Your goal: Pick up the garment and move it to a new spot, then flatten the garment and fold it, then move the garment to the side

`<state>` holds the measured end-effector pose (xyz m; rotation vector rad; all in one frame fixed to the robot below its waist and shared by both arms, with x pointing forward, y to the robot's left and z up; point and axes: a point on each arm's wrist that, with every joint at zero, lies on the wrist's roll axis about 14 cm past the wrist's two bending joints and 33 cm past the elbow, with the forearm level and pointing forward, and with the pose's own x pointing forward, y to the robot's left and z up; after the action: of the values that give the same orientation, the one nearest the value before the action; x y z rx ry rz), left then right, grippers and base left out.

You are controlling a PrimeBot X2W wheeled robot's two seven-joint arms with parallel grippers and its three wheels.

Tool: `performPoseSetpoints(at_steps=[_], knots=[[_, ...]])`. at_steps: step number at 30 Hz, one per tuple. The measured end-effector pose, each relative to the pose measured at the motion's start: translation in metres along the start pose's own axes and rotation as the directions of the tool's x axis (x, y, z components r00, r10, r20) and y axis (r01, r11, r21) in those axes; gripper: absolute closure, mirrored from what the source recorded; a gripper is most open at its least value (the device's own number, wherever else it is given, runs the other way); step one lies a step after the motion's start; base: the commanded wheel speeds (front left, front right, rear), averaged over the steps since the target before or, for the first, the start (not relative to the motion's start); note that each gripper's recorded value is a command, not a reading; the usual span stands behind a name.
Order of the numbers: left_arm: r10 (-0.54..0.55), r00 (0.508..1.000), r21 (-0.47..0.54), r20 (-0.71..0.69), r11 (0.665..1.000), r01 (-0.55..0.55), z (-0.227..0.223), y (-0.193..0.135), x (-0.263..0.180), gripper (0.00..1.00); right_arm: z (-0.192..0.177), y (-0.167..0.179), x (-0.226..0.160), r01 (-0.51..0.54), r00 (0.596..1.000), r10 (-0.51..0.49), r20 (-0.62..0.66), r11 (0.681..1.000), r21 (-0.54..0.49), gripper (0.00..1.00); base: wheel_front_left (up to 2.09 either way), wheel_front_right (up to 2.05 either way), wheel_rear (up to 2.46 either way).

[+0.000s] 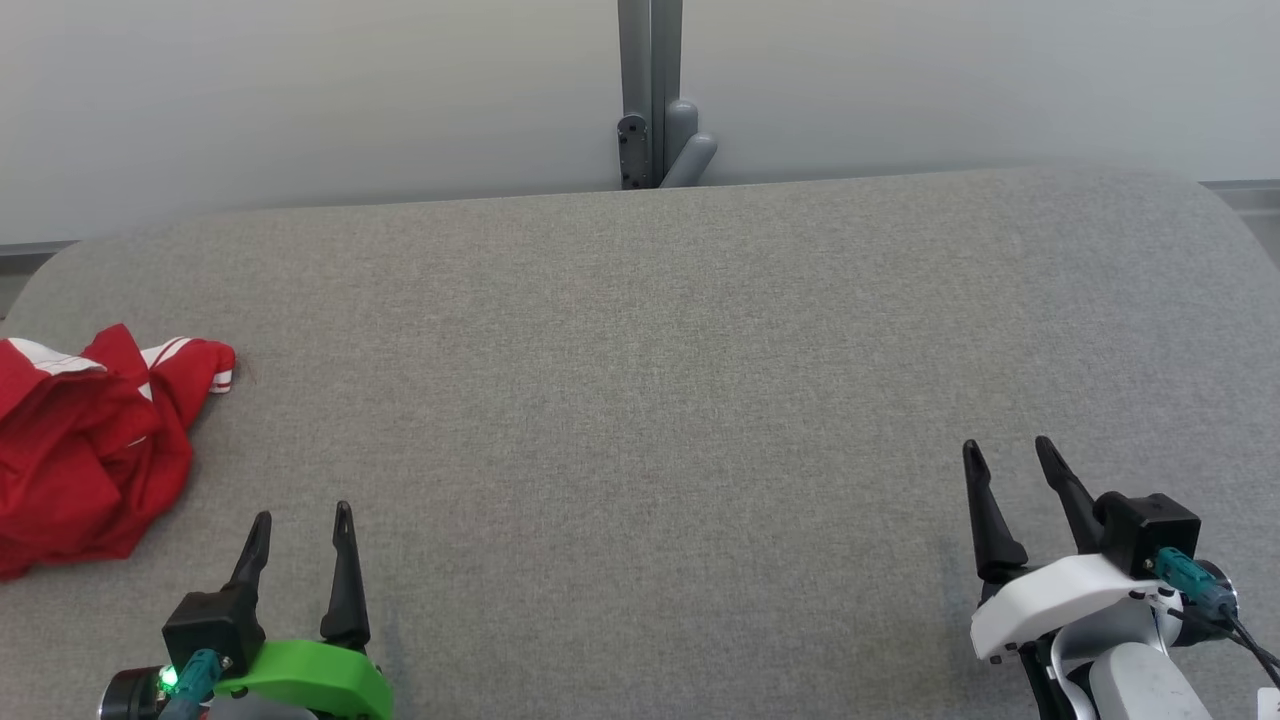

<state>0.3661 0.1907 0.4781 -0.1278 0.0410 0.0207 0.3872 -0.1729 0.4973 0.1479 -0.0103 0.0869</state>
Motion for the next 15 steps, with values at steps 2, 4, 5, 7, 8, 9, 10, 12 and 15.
performPoseSetpoints(at_steps=[2,4,5,7,8,9,10,12,15], knots=[[-0.001,1.0,0.02,-0.006,1.0,0.001,-0.0024,0.0,-0.0008,0.0,-0.0015,0.0005,-0.0005,-0.003,1.0,0.003,-0.005,1.0,-0.017,0.0,0.0,0.0,0.0],[0.004,1.0,0.033,-0.012,0.999,-0.004,-0.0047,0.0011,-0.0015,0.0,-0.0027,0.0003,-0.0009,-0.004,1.0,0.003,-0.007,1.0,-0.03,0.0,0.0,0.0,0.0],[0.004,1.0,0.042,-0.012,0.999,-0.003,-0.005,0.0011,-0.0017,0.0,-0.0021,0.0002,-0.001,-0.004,1.0,0.004,-0.003,0.999,-0.035,0.0,0.0,0.0,0.0],[0.004,1.0,0.06,-0.016,0.998,-0.003,-0.0071,0.0013,-0.0023,0.0,-0.0033,0.0011,-0.0011,-0.008,1.0,0.007,-0.007,0.999,-0.046,0.0,0.0,0.0,0.0],[0.004,1.0,0.068,-0.018,0.998,-0.002,-0.0077,0.0013,-0.0025,0.0,-0.0039,0.0015,-0.0011,-0.008,1.0,0.008,-0.008,0.999,-0.046,0.0,0.0,0.0,0.0],[0.002,1.0,0.075,-0.017,0.997,-0.001,-0.0078,0.0012,-0.0025,0.0,-0.0036,0.0022,-0.001,-0.011,1.0,0.011,-0.006,0.999,-0.05,0.0,0.0,0.0,0.0],[0.004,1.0,0.082,-0.019,0.997,-0.002,-0.0083,0.0014,-0.0026,0.0,-0.0031,0.0028,-0.001,-0.013,1.0,0.013,-0.002,0.999,-0.051,0.0,0.0,0.0,0.0],[0.001,1.0,0.098,-0.018,0.995,0.001,-0.0089,0.0012,-0.0028,0.0,-0.0033,0.0041,-0.001,-0.018,1.0,0.018,-0.002,0.998,-0.059,0.0,0.0,0.0,0.0],[0.002,1.0,0.118,-0.02,0.993,0.0,-0.01,0.0019,-0.0031,0.0,-0.0022,0.0043,-0.0011,-0.02,1.0,0.021,0.003,0.997,-0.076,0.0,0.0,0.0,0.0]])
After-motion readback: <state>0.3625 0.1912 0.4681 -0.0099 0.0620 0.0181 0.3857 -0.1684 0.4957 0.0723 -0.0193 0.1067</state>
